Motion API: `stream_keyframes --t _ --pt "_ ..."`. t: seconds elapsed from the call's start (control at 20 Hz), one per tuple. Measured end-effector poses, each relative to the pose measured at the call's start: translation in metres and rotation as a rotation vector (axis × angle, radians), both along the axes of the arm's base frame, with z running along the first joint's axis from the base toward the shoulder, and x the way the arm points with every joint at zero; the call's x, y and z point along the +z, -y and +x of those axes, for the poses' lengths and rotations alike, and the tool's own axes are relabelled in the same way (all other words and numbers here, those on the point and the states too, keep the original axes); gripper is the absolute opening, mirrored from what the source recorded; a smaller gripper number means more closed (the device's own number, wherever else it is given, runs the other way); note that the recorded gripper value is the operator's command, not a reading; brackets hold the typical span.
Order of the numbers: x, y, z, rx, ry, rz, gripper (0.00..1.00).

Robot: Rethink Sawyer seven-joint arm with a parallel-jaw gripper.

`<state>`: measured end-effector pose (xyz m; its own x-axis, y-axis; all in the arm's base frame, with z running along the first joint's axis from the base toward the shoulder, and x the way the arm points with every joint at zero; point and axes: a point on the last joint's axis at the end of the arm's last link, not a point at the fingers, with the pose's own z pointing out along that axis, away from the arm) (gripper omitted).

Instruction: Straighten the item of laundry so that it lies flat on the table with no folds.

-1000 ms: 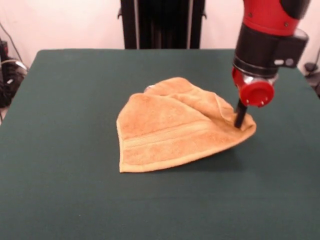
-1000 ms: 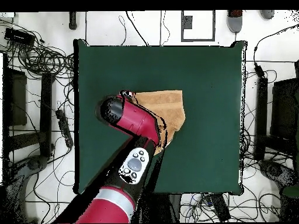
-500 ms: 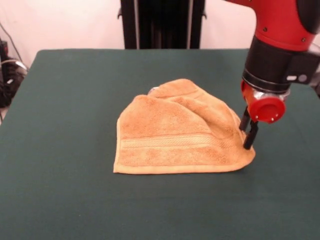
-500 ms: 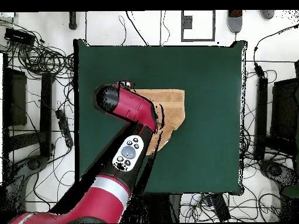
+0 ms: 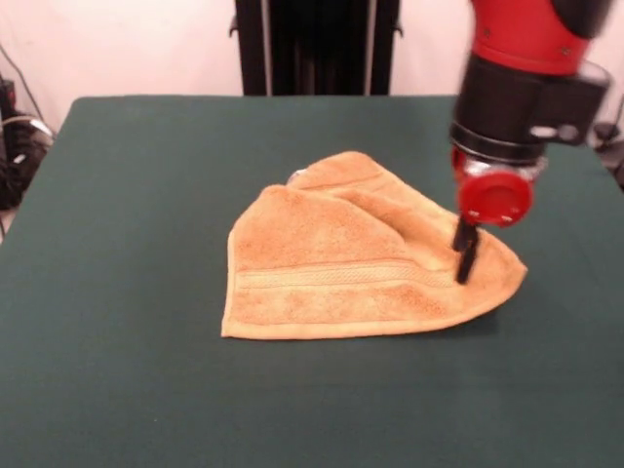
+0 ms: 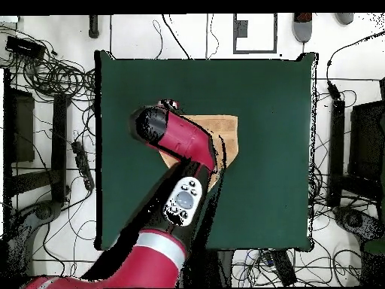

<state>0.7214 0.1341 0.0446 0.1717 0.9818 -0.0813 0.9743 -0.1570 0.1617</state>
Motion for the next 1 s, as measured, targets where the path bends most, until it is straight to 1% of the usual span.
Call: stream_keyframes --t 0.1,0.25,0.3,0.35,0.5,0.55,0.65,0.7,0.75,0.85,0.95,1.0 --pt "0.013 0.038 0.005 -0.062 0.025 0.022 1.0" --pt "0.036 0.117 0.005 -0.153 0.056 0.033 1.0" --pt "0.049 0.165 0.001 -0.199 0.07 0.027 1.0" --pt "0.057 0.196 -0.004 -0.227 0.077 0.021 1.0" --pt "0.078 0.286 -0.026 -0.29 0.09 -0.002 1.0" --pt "0.08 0.297 -0.03 -0.295 0.091 -0.006 1.0" --pt "0.089 0.352 -0.05 -0.305 0.093 -0.03 1.0" --pt "0.091 0.372 -0.059 -0.305 0.09 -0.041 1.0" --pt "0.092 0.412 -0.08 -0.289 0.083 -0.07 1.0" --pt "0.091 0.438 -0.096 -0.272 0.074 -0.093 1.0" --pt "0.087 0.466 -0.117 -0.24 0.057 -0.124 1.0" --pt "0.083 0.479 -0.132 -0.218 0.043 -0.143 1.0"
